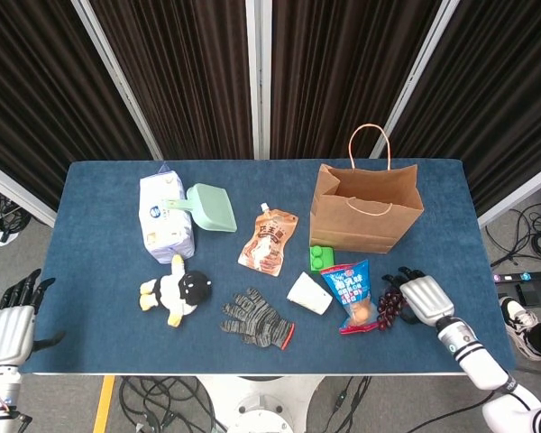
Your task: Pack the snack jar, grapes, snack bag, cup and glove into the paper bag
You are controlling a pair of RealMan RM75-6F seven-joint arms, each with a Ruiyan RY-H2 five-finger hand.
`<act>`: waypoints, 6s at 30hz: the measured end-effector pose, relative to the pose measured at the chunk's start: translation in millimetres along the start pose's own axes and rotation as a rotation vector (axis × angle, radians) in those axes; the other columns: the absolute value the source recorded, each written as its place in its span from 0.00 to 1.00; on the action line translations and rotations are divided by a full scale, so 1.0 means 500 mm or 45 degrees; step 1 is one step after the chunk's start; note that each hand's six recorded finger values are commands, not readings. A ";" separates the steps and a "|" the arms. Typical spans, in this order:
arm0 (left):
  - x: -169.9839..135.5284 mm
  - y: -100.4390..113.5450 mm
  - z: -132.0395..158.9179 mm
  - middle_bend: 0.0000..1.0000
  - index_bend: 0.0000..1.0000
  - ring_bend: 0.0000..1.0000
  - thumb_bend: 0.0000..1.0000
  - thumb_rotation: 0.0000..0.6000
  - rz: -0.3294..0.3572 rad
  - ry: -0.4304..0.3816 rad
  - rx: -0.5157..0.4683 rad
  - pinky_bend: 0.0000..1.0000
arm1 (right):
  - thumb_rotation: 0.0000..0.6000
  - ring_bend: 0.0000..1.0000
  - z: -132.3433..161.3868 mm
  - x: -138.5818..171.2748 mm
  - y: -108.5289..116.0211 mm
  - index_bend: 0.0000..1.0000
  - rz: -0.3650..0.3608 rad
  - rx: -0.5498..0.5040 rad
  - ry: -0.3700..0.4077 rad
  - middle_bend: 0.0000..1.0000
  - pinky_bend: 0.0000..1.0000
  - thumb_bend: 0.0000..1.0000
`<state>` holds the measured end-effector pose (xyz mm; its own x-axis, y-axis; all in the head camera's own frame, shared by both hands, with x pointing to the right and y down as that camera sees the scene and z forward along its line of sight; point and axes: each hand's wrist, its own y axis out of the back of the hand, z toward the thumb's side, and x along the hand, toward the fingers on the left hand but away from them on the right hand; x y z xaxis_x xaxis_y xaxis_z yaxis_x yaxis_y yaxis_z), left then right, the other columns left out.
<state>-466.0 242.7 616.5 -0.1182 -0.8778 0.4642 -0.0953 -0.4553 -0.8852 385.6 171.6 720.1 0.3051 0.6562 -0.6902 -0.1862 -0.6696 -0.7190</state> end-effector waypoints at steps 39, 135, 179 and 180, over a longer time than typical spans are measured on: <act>0.000 0.001 0.004 0.14 0.22 0.11 0.12 1.00 -0.005 -0.007 0.009 0.13 | 1.00 0.42 -0.012 -0.027 0.576 0.62 -0.855 -0.265 -0.083 0.60 0.58 0.27; 0.002 -0.006 -0.002 0.14 0.22 0.11 0.12 1.00 -0.013 0.002 -0.004 0.13 | 1.00 0.09 0.148 -0.090 0.076 0.15 0.059 -0.015 0.177 0.24 0.18 0.15; 0.003 -0.001 0.006 0.14 0.22 0.11 0.12 1.00 -0.015 -0.012 0.006 0.13 | 1.00 0.44 0.019 0.027 0.649 0.64 -1.143 -0.296 -0.077 0.57 0.61 0.25; 0.003 -0.001 0.006 0.14 0.22 0.11 0.12 1.00 -0.015 -0.012 0.006 0.13 | 1.00 0.44 0.013 0.015 0.653 0.63 -1.139 -0.272 -0.106 0.57 0.61 0.25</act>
<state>-462.9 241.2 617.8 -0.1078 -0.8736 0.4746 -0.0924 -0.4665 -0.8797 321.2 -39.8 479.9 0.1824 0.9775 0.1056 0.2652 0.0545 -0.9627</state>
